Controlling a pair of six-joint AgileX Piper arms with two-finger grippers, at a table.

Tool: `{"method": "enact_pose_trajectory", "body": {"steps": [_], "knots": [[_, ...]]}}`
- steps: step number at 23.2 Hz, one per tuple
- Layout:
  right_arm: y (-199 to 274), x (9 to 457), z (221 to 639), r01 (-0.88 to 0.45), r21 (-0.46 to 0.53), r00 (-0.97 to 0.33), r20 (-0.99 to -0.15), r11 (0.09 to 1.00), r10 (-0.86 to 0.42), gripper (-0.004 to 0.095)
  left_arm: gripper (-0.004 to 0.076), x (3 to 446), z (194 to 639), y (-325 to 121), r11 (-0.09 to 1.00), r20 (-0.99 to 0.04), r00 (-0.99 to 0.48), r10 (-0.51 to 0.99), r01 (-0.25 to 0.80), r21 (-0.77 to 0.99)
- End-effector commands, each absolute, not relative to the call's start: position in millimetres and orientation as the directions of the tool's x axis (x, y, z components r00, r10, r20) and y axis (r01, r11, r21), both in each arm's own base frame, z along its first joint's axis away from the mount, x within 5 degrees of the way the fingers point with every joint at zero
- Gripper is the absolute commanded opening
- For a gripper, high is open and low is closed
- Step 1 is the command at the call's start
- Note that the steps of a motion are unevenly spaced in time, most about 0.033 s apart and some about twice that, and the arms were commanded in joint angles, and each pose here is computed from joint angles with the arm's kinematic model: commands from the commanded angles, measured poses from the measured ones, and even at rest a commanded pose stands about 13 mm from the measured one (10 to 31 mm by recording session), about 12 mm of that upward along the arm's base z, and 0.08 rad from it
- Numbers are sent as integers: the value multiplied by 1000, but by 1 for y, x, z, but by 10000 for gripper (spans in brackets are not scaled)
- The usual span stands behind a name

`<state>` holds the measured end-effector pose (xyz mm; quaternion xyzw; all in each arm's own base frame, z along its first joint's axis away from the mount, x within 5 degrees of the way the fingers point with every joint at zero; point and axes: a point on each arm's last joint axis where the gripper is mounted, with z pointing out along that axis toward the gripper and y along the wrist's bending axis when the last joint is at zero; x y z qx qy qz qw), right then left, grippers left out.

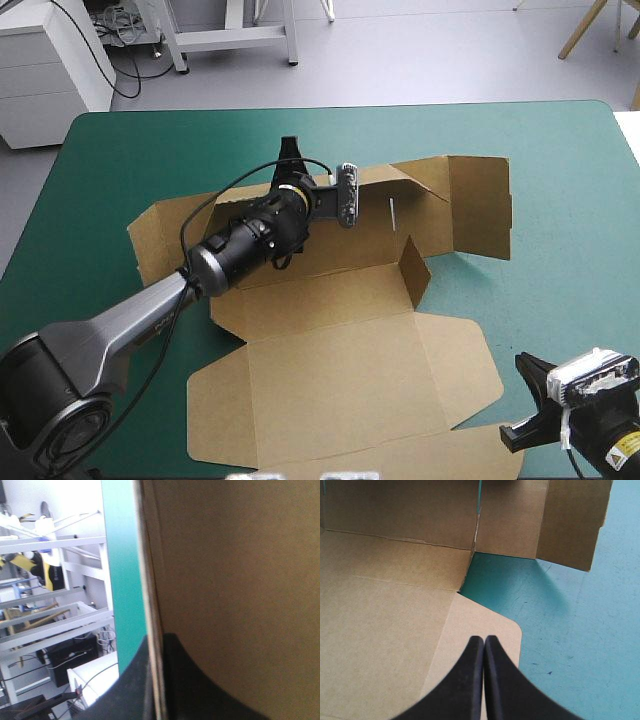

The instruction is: Fold the box

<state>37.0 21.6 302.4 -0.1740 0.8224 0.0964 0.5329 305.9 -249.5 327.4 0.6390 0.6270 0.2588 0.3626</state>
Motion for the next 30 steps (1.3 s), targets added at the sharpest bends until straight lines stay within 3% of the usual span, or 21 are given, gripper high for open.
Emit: {"method": "enact_pose_trajectory", "body": {"steps": [1, 8, 14, 17, 22, 25, 28, 30], "knots": [[22, 39, 316, -377, -35, -296, -942, 926, -156, -19, -10, 281, 347, -254, 86, -199, 175, 964, 506, 858], [22, 39, 316, -377, -35, -296, -942, 926, -156, -19, -10, 239, 338, -257, 39, -157, 289, 944, 376, 926], [20, 40, 316, -366, -62, -290, -940, 929, -177, -19, -10, 210, 333, -260, 72, -162, 344, 925, 260, 963], [18, 40, 316, -352, -96, -284, -937, 931, -203, -19, -10, 195, 325, -263, 47, -98, 358, 928, 149, 988], [16, 41, 316, -343, -116, -280, -935, 932, -219, 3, -10, 188, 303, -256, 26, -79, 326, 942, 163, 986], [16, 42, 318, -337, -120, -258, -942, 934, -214, 187, -10, 189, 303, -252, 38, -83, 287, 954, 159, 987], [16, 44, 323, -306, -47, -225, -967, 951, -120, 525, -10, 189, 303, -252, 39, -83, 285, 955, 158, 987], [16, 49, 329, -278, 7, -220, -974, 961, -56, 643, -10, 189, 303, -252, 39, -83, 285, 955, 158, 987]]}}
